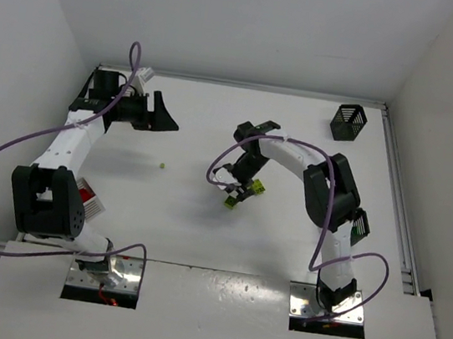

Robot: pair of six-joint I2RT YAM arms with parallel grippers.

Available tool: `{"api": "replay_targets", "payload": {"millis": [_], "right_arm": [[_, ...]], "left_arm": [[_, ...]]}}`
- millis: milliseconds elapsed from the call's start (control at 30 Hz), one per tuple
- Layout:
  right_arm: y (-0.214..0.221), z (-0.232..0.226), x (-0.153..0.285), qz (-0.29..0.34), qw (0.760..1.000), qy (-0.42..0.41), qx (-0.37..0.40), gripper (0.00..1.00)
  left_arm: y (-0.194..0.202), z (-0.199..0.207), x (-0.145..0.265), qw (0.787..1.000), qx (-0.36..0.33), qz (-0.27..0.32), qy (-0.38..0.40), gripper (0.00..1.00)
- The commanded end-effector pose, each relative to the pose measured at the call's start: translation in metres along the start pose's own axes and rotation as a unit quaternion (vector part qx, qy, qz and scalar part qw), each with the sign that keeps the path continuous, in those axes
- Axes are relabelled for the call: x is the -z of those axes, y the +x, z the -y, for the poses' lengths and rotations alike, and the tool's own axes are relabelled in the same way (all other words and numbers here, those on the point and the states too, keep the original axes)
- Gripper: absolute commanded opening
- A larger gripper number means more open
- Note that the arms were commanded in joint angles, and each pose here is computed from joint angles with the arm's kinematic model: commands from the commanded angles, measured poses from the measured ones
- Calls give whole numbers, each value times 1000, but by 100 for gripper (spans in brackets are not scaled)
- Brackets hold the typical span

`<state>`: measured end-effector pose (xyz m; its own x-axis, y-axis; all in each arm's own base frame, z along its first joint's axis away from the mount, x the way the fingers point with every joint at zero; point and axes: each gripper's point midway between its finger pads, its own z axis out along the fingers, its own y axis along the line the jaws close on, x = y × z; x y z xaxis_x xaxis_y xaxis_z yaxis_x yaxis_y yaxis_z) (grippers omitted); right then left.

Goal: Sort the legos into containers by color

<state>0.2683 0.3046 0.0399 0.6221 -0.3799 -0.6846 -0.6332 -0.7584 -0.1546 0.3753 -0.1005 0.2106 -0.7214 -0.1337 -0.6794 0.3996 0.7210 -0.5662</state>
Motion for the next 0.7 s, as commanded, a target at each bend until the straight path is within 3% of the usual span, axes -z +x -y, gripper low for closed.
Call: {"api": "replay_targets", "payload": {"millis": [0,167,400,633,667], "right_arm": [[-5,-4,-1,4,999,-25,39,68],[3,-8,-5,-4,999,-36,38,72],[21,-6,-18,-8,998,-45,32,69],[32,-9,-19,-12,999,-33,30,39],[26,-6,-14,-9,999,-24,32,27]], "left_arm": [[-9,12,10,999,-20,19,18,85],[-10,13,10,999,-23,22,23,85],[-11,10,11,999,-21,24,20,85],[-15,12,12,999,-25,28,20,85],[-15,12,12,999,-25,28,20,85]]}}
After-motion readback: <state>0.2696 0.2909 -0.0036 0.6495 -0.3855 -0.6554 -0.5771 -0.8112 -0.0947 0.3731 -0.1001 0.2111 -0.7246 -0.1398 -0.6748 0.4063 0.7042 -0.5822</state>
